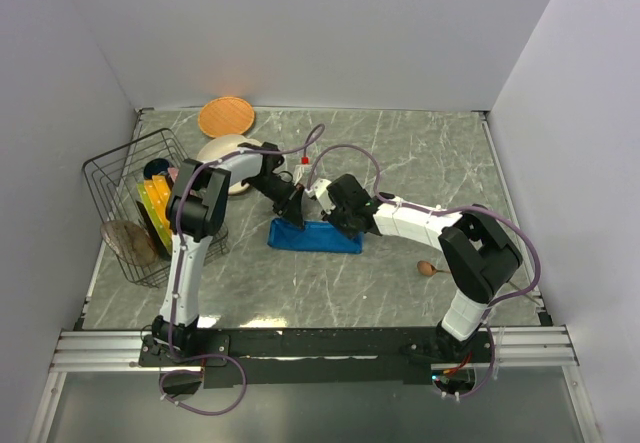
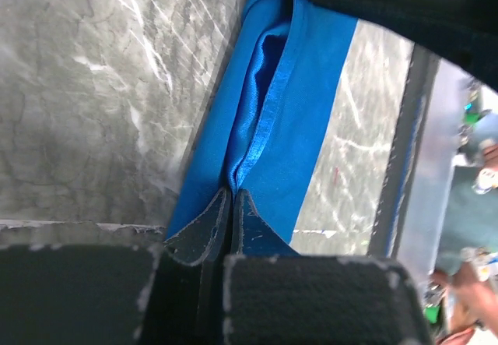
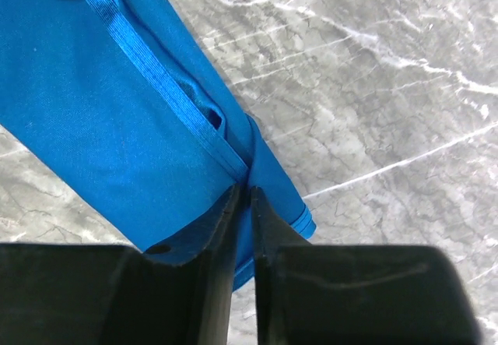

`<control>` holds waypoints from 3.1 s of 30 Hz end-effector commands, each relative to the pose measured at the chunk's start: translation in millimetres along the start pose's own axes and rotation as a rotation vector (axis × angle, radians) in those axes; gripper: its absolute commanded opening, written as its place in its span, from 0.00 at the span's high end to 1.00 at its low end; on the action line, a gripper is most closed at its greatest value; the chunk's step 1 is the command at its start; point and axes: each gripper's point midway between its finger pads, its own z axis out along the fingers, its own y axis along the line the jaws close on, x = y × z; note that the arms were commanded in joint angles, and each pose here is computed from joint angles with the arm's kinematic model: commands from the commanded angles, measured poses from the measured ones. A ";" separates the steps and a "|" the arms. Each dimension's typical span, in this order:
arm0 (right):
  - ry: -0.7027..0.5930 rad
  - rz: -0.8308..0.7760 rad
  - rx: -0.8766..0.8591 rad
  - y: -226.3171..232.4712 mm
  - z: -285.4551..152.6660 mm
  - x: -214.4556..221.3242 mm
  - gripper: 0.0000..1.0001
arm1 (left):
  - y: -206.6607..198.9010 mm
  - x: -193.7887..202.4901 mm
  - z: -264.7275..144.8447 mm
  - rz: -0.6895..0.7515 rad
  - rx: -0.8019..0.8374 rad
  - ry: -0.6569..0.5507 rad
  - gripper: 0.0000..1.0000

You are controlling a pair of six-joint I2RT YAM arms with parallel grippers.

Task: Fold the napkin into a case and place the utensils inside
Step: Stuff the top corner of the smaller-rectangle-folded napkin into the folded napkin.

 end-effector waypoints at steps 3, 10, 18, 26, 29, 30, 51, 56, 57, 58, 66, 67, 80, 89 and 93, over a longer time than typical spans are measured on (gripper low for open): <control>-0.082 0.004 0.025 -7.4 -8.9 -35.0 0.62 | 4.2 5.5 11.5 -0.082 0.027 -0.029 0.99; -0.077 0.034 -0.012 -1.5 -19.6 -37.7 0.44 | 10.6 8.5 12.4 -0.101 0.025 -0.014 0.99; -0.022 -0.003 -0.035 5.3 -1.9 -19.7 0.43 | 10.2 0.7 8.7 -0.086 0.026 -0.010 0.99; 0.035 -0.044 -0.046 7.1 11.5 -2.7 0.58 | -7.9 -13.6 -0.8 -0.047 0.050 -0.041 0.99; 0.043 -0.055 -0.051 7.4 15.2 -0.5 0.67 | -17.4 -22.5 -6.5 -0.025 0.060 -0.061 0.99; 0.039 -0.056 -0.056 8.1 15.0 -1.5 0.71 | -20.9 -24.9 -8.1 -0.019 0.069 -0.068 0.99; 0.022 -0.093 -0.065 6.2 17.6 -2.5 0.85 | -10.6 -58.7 -44.1 0.089 -0.064 -0.206 0.53; 0.014 -0.102 -0.058 4.6 16.2 -3.8 0.86 | -11.4 -62.9 -46.1 0.140 -0.087 -0.203 0.48; 0.014 -0.104 -0.058 4.6 16.4 -3.5 0.85 | -13.9 -60.1 -42.0 0.132 -0.079 -0.185 0.48; 0.014 -0.102 -0.058 4.7 16.4 -3.5 0.85 | -13.2 -61.0 -40.9 0.143 -0.079 -0.179 0.47; 0.002 -0.102 -0.046 1.7 16.4 -7.0 0.85 | -12.7 -43.8 -17.1 0.100 -0.049 -0.135 0.38; -0.001 -0.106 -0.045 2.0 16.7 -7.7 0.85 | -9.2 -40.8 -15.4 0.092 -0.058 -0.129 0.39; -0.008 -0.151 0.004 -9.3 22.3 -12.0 0.80 | 11.7 -44.2 -19.6 0.014 -0.119 -0.195 0.69; -0.092 0.009 0.024 -35.1 -15.3 -63.1 0.50 | 21.6 -36.0 -13.7 -0.048 -0.123 -0.174 0.84; -0.117 0.078 -0.017 -34.3 -36.5 -79.7 0.46 | 22.4 -39.0 -14.4 -0.069 -0.135 -0.189 0.84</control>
